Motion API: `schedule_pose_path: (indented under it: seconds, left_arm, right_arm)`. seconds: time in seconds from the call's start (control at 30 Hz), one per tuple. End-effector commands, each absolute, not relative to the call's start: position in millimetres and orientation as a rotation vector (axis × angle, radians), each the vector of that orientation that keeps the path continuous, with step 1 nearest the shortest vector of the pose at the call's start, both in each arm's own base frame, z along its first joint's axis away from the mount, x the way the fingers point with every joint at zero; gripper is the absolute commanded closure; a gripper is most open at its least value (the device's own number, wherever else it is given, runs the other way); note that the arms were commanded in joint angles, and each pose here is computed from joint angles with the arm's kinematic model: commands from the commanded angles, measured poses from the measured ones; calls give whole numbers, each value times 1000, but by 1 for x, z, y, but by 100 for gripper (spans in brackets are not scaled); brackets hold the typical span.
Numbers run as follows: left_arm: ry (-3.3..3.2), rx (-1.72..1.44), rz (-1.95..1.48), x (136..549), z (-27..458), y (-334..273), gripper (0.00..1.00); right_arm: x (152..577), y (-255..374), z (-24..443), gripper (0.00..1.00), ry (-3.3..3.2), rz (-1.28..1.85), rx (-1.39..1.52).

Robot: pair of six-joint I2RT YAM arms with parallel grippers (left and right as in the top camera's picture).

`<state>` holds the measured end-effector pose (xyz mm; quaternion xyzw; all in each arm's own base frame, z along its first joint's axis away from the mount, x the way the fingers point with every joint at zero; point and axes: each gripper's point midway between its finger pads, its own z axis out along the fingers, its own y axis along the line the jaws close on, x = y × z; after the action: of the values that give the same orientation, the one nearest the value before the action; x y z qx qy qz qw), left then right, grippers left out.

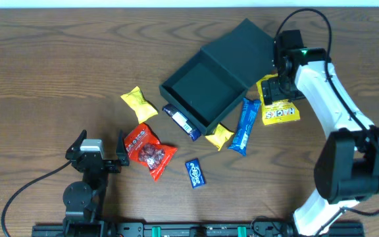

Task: Pack container
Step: 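Move right gripper over the large yellow HACKS bag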

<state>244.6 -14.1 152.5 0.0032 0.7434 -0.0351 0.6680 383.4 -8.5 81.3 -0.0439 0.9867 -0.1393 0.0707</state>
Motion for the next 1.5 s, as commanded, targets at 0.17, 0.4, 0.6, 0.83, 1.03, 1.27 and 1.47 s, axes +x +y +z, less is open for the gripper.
schedule_pose_path:
  seconds: [0.17,0.4,0.6,0.83,1.03,1.27,1.47]
  left_arm:
    - [1730,-20,-65,244,136,-10,5]
    - [1730,-20,-65,244,136,-10,5]
    - [1730,-20,-65,244,136,-10,5]
    - [1730,-20,-65,244,136,-10,5]
    - [1730,-20,-65,244,136,-10,5]
    - [1730,-20,-65,244,136,-10,5]
    - [1730,-20,-65,244,136,-10,5]
  right_arm:
    - [419,-5,71,1,2895,-290,-190]
    - [424,6,54,1,2915,-157,-197]
    - [420,9,38,1,2954,-127,-206]
    - [429,3,38,1,2922,-177,-199]
    - [426,1,16,1,2970,-162,-195]
    - [423,-12,4,1,3001,-164,-146]
    - [422,-12,2,10,3008,-158,-135]
